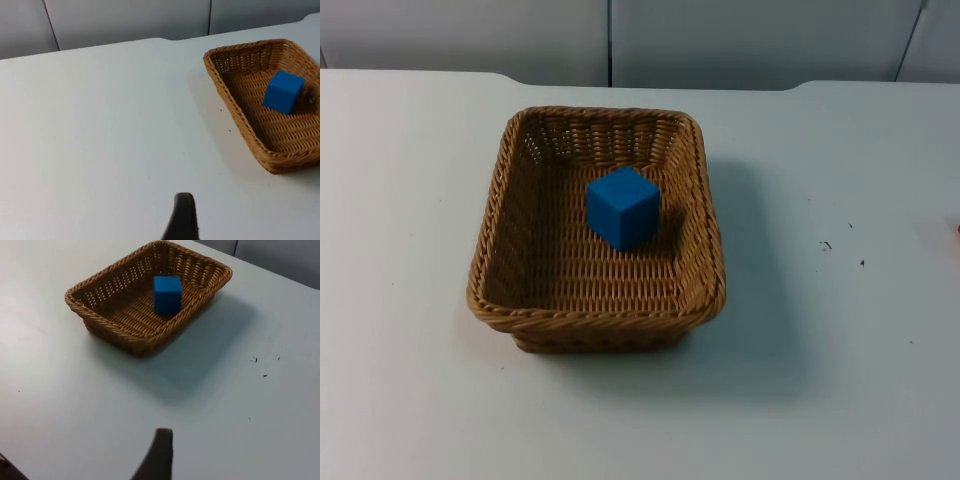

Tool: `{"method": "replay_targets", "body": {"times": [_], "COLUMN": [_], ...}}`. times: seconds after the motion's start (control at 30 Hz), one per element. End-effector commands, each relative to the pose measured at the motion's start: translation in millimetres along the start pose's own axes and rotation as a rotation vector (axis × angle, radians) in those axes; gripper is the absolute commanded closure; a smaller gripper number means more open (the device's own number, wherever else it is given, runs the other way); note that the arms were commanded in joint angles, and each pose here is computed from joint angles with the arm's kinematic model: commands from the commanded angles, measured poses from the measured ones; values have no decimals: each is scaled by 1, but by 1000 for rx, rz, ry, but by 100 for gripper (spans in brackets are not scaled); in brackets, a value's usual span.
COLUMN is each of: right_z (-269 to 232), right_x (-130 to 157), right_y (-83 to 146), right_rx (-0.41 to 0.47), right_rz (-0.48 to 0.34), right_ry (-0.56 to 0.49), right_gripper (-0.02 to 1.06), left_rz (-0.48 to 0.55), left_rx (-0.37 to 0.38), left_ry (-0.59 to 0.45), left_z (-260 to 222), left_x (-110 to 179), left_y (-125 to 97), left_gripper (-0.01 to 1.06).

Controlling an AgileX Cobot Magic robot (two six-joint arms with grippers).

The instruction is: Pick up the basket with the left hand and place the blue cube into the basket with the right hand.

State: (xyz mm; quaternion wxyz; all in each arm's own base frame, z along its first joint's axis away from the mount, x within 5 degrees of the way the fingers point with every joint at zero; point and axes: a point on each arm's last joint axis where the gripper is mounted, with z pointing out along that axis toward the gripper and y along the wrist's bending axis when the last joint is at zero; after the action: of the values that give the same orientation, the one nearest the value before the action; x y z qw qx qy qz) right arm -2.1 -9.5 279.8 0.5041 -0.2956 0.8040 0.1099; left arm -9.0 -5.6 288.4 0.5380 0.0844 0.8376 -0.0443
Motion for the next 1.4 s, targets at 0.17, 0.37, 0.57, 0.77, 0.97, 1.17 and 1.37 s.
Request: {"method": "replay_targets", "body": {"times": [0.17, 0.37, 0.57, 0.77, 0.97, 1.17, 1.37], "right_z": [2, 1, 1, 1, 1, 1, 1], "right_x": [1, 1, 1, 1, 1, 1, 1], "right_y": [2, 4, 4, 4, 4, 4, 4], "right_rx": [-23, -46, -46, -46, -45, -45, -45], "right_rz": [-31, -52, -52, -52, -52, -52, -52], "right_ry": [-10, -12, -12, -12, -11, -11, -11], "right_gripper": [23, 23, 23, 23, 23, 0, 0], "left_rz": [-56, -56, -56, -56, -56, -56, -56], "left_rx": [-9, -9, -9, -9, -9, -9, -9], "left_ry": [46, 46, 46, 46, 46, 46, 46], "left_z": [5, 5, 5, 5, 5, 5, 5], "left_x": [8, 8, 8, 8, 8, 8, 8], "left_y": [1, 1, 1, 1, 1, 1, 1], "left_gripper": [37, 37, 37, 35, 3, 0, 0]}}
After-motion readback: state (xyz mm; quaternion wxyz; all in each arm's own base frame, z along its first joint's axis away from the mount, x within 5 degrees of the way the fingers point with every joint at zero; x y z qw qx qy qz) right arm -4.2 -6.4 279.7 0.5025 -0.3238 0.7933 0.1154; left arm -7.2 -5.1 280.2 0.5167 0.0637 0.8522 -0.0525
